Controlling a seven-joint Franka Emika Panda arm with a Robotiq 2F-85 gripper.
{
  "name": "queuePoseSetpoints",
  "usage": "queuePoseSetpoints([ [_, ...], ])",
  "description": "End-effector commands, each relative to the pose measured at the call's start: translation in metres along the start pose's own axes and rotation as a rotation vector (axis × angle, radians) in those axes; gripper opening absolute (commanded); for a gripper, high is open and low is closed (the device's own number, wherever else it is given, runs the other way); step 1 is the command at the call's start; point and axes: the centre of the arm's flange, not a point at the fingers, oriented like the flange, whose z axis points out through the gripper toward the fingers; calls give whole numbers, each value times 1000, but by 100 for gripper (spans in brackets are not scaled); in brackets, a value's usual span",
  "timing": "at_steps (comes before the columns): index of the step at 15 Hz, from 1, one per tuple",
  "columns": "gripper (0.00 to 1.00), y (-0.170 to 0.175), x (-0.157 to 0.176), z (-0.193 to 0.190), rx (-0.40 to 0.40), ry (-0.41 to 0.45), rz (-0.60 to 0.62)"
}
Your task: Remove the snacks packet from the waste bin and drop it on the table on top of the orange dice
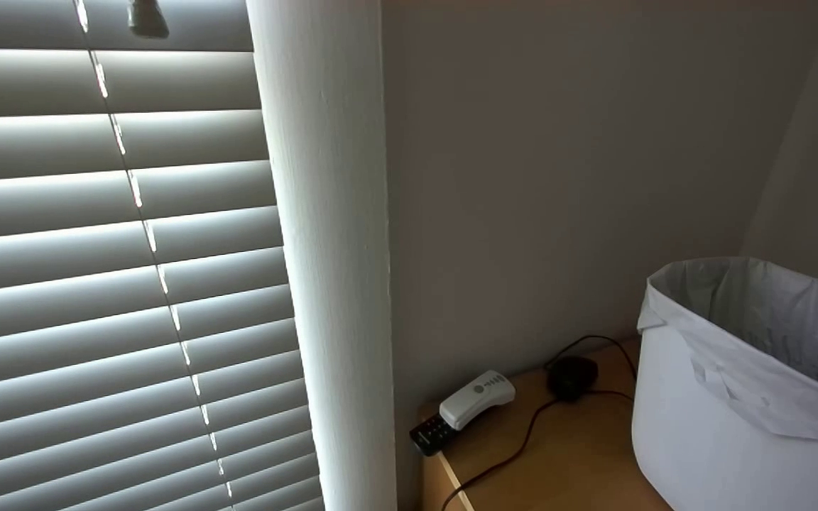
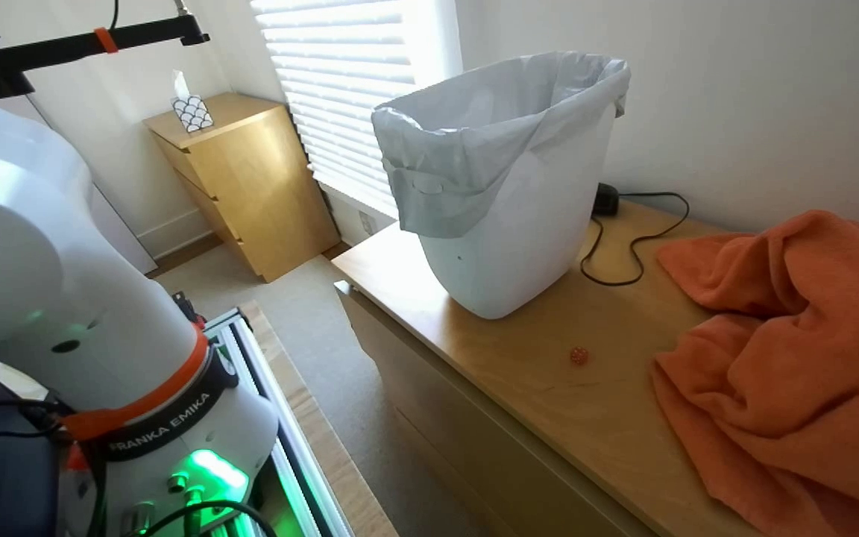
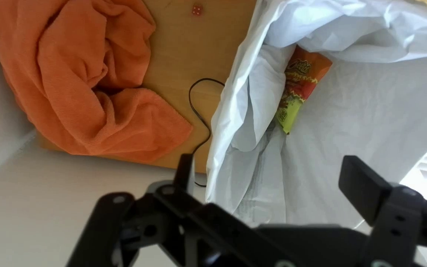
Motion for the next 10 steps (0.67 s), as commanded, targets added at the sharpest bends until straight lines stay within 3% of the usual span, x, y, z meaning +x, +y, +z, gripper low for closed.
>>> queuePoseSetpoints([
  [1, 100, -3, 2, 15, 78, -46, -11],
  [7, 100, -44, 25, 68, 206, -174, -49],
  [10, 100, -56, 24, 96, 207, -258, -78],
])
